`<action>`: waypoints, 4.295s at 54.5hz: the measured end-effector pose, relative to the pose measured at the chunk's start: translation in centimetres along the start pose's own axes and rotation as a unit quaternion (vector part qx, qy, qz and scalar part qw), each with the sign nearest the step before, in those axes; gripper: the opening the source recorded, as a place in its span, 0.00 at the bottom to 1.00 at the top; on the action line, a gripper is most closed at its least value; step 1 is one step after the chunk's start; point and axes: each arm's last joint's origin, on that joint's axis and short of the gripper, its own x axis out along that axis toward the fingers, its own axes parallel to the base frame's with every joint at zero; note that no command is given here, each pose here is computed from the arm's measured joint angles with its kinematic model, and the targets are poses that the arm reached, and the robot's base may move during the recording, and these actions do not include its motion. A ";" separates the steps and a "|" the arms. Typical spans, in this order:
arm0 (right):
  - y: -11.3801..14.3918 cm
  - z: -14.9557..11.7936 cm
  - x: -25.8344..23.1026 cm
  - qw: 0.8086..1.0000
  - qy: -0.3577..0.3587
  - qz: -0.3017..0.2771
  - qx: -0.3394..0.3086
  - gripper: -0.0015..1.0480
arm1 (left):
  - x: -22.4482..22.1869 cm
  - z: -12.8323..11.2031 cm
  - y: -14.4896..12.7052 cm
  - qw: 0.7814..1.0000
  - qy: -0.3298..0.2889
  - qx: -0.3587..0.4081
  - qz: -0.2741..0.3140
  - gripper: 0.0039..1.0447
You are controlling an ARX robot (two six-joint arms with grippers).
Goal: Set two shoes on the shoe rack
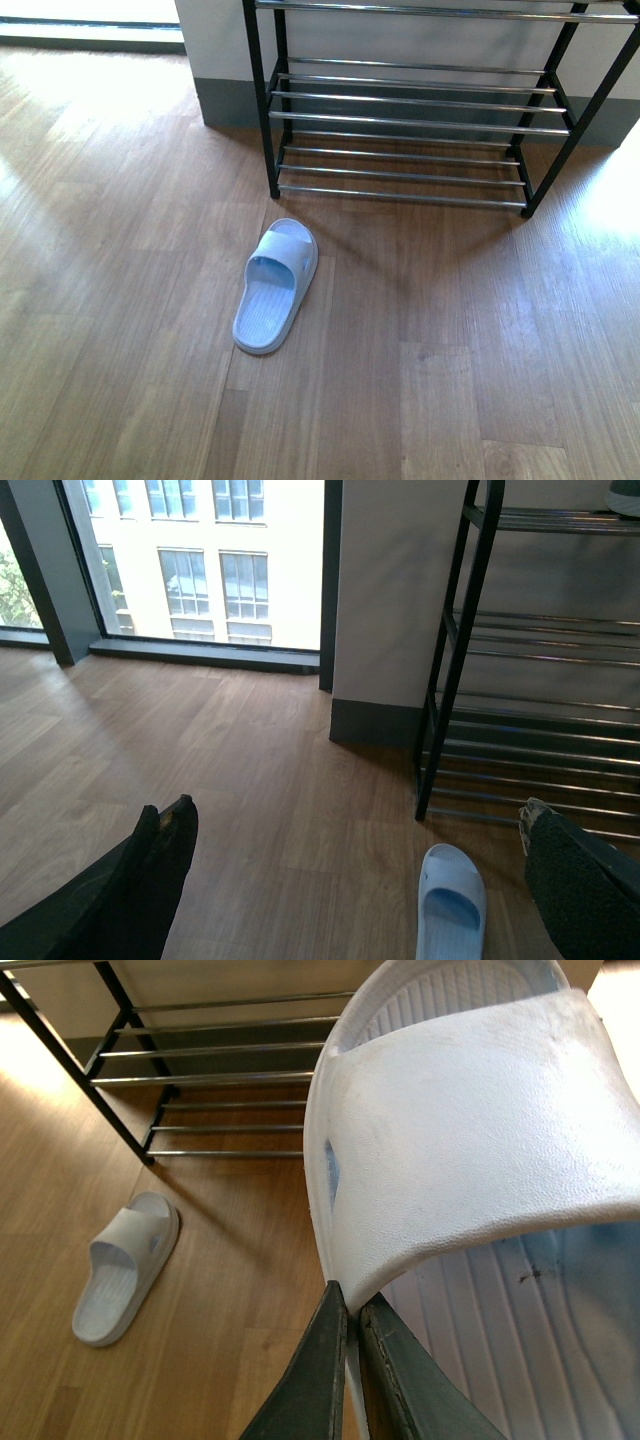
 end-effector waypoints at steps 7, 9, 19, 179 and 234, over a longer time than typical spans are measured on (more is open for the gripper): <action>0.0 0.0 0.0 1.000 0.000 0.000 0.000 0.01 | 0.0 0.0 0.0 1.000 0.000 0.000 0.000 0.91; 0.0 0.0 0.0 1.000 0.000 0.000 0.000 0.01 | 0.0 0.0 0.0 1.000 0.000 0.000 0.000 0.91; 0.0 0.0 0.0 1.000 -0.001 0.000 0.000 0.01 | 0.0 0.0 0.0 1.000 0.000 0.000 0.000 0.91; 0.0 0.0 0.0 1.000 0.000 -0.001 0.002 0.01 | 28.5 -31.0 -2.5 0.819 0.544 0.164 -0.080 0.91; 0.0 0.0 0.0 1.000 0.000 -0.001 0.002 0.01 | 30.1 -33.1 -3.3 0.831 0.518 0.161 -0.121 0.01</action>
